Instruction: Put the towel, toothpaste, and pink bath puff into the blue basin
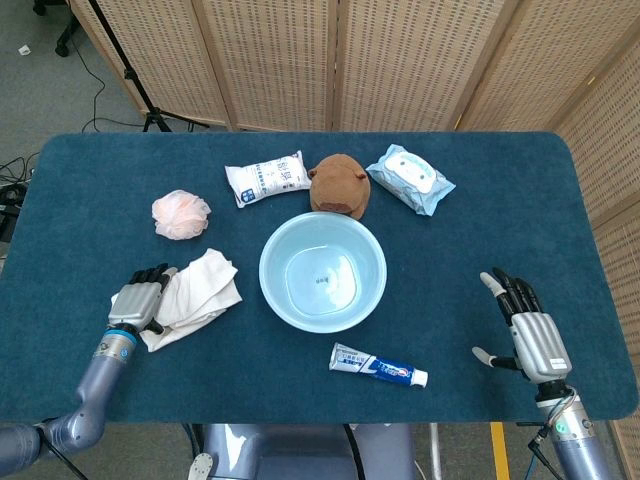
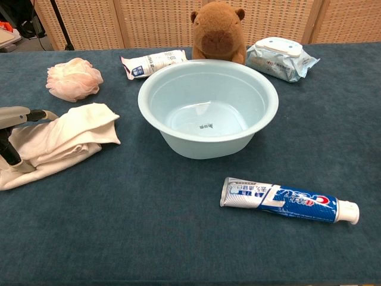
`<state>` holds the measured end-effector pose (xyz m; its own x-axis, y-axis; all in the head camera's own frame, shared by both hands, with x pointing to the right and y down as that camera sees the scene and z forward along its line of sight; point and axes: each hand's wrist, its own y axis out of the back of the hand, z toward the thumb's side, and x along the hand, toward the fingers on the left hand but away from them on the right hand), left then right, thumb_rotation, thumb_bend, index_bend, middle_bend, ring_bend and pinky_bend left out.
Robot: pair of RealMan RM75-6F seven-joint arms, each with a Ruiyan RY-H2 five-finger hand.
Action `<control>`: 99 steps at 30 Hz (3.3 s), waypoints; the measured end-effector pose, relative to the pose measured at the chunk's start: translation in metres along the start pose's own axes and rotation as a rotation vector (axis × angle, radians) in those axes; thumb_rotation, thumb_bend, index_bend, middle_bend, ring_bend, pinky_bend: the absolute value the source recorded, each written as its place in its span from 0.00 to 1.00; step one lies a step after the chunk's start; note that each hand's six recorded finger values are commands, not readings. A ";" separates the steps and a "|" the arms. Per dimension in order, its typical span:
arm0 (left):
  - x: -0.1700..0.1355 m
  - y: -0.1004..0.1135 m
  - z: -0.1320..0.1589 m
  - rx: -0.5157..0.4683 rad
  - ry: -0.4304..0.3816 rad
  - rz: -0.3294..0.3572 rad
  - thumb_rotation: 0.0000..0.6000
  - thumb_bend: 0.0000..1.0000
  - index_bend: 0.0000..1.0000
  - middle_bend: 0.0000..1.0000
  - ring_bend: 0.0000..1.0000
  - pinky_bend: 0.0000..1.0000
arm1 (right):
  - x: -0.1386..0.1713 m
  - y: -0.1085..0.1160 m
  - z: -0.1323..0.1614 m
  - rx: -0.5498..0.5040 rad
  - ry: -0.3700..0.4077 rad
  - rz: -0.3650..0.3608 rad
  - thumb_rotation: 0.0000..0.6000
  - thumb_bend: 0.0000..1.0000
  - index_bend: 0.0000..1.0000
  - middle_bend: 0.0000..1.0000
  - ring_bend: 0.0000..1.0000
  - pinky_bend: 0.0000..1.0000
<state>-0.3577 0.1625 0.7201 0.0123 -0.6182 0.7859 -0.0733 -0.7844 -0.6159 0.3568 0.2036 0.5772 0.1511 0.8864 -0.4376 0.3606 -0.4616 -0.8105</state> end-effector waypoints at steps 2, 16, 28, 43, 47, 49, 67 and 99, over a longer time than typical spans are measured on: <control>0.000 0.001 0.001 0.013 0.003 0.014 1.00 0.29 0.21 0.00 0.02 0.17 | 0.000 0.000 0.000 -0.001 -0.002 0.002 1.00 0.13 0.00 0.00 0.00 0.00; 0.000 -0.001 0.006 0.047 0.020 0.041 1.00 0.40 0.58 0.27 0.22 0.33 | 0.001 0.002 0.000 -0.006 -0.002 -0.003 1.00 0.13 0.00 0.00 0.00 0.00; -0.006 0.016 0.013 0.069 0.008 0.162 1.00 0.47 0.79 0.47 0.40 0.44 | 0.001 0.002 -0.001 -0.011 -0.006 -0.006 1.00 0.13 0.00 0.00 0.00 0.00; -0.049 0.075 0.046 0.044 -0.119 0.380 1.00 0.48 0.82 0.51 0.45 0.46 | 0.002 0.007 -0.001 -0.029 -0.007 -0.016 1.00 0.13 0.00 0.00 0.00 0.00; -0.064 0.098 0.058 0.033 -0.163 0.449 1.00 0.48 0.82 0.51 0.45 0.46 | 0.001 0.007 -0.002 -0.035 -0.009 -0.017 1.00 0.13 0.00 0.00 0.00 0.00; -0.071 0.112 0.065 0.031 -0.190 0.489 1.00 0.48 0.82 0.51 0.45 0.46 | 0.001 0.007 -0.003 -0.040 -0.011 -0.015 1.00 0.13 0.00 0.00 0.00 0.00; -0.013 0.163 0.197 0.101 -0.412 0.572 1.00 0.43 0.81 0.49 0.44 0.46 | -0.010 0.003 -0.024 -0.120 -0.063 0.025 1.00 0.13 0.00 0.00 0.00 0.00; -0.021 0.127 0.197 0.022 -0.517 0.330 1.00 0.20 0.03 0.00 0.00 0.07 | -0.015 -0.002 -0.033 -0.102 -0.091 0.046 1.00 0.13 0.00 0.00 0.00 0.00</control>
<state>-0.1706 0.0657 0.6144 0.4753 -0.7686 0.4282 -0.1351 -0.5447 -0.8276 0.3840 0.1926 0.5975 0.0873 0.8551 -0.5111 0.4479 -0.4919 -0.7466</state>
